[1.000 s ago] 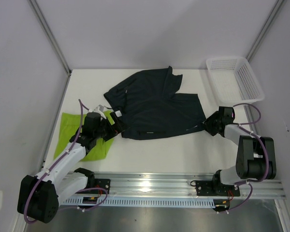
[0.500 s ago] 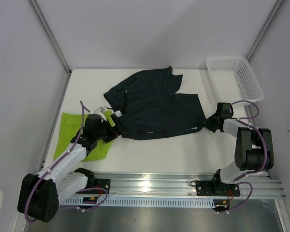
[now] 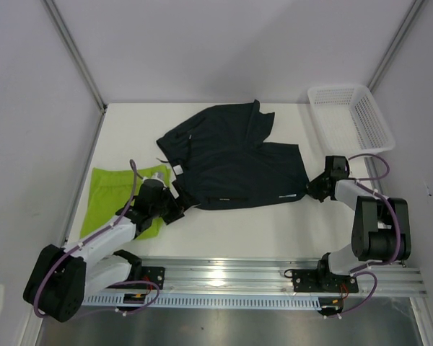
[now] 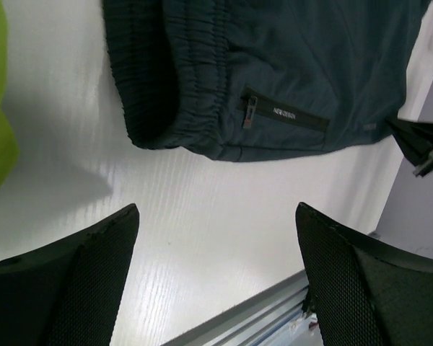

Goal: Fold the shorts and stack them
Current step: Fold the shorts

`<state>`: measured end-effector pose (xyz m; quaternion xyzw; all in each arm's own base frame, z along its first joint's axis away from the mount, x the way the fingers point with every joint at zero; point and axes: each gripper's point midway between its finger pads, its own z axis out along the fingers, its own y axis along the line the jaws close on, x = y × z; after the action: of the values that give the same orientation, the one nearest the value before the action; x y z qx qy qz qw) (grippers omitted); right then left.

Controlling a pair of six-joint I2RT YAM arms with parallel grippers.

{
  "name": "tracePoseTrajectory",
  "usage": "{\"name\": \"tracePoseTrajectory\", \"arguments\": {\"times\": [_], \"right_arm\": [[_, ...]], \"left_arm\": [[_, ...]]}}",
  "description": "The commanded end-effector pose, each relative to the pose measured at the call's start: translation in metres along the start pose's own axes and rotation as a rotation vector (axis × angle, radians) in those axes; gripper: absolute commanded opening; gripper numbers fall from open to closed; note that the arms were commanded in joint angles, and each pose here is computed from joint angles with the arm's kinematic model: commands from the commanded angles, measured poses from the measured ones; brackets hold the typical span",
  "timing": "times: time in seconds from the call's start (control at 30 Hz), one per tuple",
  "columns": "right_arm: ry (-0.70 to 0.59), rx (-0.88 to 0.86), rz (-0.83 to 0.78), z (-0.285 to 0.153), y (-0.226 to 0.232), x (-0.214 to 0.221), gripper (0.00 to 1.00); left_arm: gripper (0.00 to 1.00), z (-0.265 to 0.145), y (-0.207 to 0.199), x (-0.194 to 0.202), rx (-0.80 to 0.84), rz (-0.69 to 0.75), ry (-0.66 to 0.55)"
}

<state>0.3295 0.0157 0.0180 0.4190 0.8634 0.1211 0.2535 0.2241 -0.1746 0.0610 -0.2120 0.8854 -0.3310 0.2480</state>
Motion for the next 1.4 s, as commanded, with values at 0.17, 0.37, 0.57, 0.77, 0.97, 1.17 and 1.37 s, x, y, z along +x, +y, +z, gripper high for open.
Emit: {"name": "tracePoseTrajectory", "arguments": {"times": [0.17, 0.37, 0.57, 0.77, 0.97, 1.17, 1.37], "right_arm": [[-0.041, -0.004, 0.051, -0.016, -0.004, 0.001, 0.00], [-0.039, -0.027, 0.045, -0.023, 0.001, 0.009, 0.00], [-0.045, -0.040, 0.037, -0.030, 0.000, 0.012, 0.00], [-0.044, -0.039, 0.040, -0.038, -0.001, 0.014, 0.00], [-0.091, -0.003, 0.032, -0.068, -0.007, 0.005, 0.00], [-0.114, -0.020, 0.018, -0.114, 0.010, -0.008, 0.00], [-0.124, -0.009, -0.015, -0.153, 0.012, -0.004, 0.00]], "left_arm": [[0.83, 0.018, 0.007, -0.033, -0.051, -0.153, -0.195], [0.79, 0.040, 0.018, -0.048, -0.130, -0.184, -0.242], [0.69, 0.059, 0.008, -0.056, -0.122, -0.171, -0.232], [0.00, 0.063, 0.011, -0.051, -0.138, -0.142, -0.199], [0.00, 0.023, 0.002, -0.060, -0.213, -0.091, -0.213], [0.00, -0.047, -0.044, -0.082, -0.147, -0.120, -0.302], [0.00, -0.093, -0.057, -0.072, -0.184, -0.170, -0.242]]}}
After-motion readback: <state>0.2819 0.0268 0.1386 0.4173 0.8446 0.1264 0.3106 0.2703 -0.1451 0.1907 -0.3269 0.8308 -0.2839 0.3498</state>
